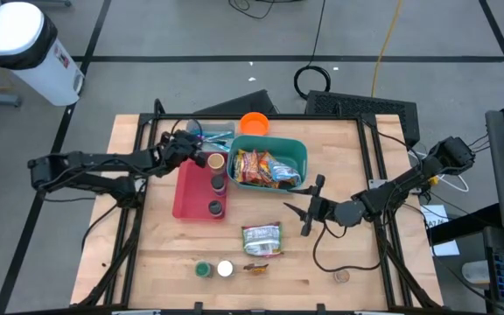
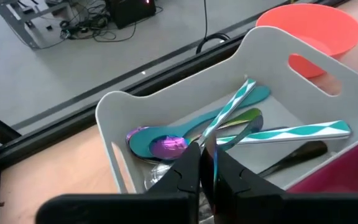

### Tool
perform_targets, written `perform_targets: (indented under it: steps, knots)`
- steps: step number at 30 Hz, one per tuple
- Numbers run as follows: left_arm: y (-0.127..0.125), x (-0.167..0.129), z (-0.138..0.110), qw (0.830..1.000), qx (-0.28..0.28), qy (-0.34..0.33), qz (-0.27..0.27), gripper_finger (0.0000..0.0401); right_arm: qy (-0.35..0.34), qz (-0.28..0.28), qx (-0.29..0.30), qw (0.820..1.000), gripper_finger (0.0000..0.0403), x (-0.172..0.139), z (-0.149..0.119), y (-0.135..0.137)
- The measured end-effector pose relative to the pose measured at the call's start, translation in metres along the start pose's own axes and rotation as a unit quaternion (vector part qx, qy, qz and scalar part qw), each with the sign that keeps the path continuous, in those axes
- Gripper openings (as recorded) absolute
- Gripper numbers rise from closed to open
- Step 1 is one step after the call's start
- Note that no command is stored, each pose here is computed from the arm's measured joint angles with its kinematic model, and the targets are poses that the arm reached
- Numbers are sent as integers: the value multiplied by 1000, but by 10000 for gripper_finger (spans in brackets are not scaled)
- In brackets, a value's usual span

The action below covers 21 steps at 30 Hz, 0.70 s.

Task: Pick & Place Food Item
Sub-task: Put the violet spoon into the gray bin, then put the green noodle pack into the green bin

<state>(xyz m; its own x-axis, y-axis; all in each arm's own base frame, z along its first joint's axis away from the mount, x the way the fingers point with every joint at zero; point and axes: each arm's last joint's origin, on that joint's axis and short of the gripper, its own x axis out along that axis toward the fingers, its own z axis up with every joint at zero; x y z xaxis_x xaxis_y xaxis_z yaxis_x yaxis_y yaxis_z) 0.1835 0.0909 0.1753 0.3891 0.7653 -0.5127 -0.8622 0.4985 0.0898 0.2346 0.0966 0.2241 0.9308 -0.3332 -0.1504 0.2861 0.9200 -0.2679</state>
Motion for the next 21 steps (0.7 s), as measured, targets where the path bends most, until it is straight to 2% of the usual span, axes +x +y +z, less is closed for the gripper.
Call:
perform_targets:
  steps: [3,13,21]
  knots:
    - [0,1,0,1000,-2,1,1,36,0,0,0,1000,170,0,0,0]
    - [0,1,0,1000,-12,-1,1,185,0,0,7,1000,169,0,0,0]
    - [2,-3,3,1000,-17,-9,-2,248,3,0,10,1000,169,0,-1,0]
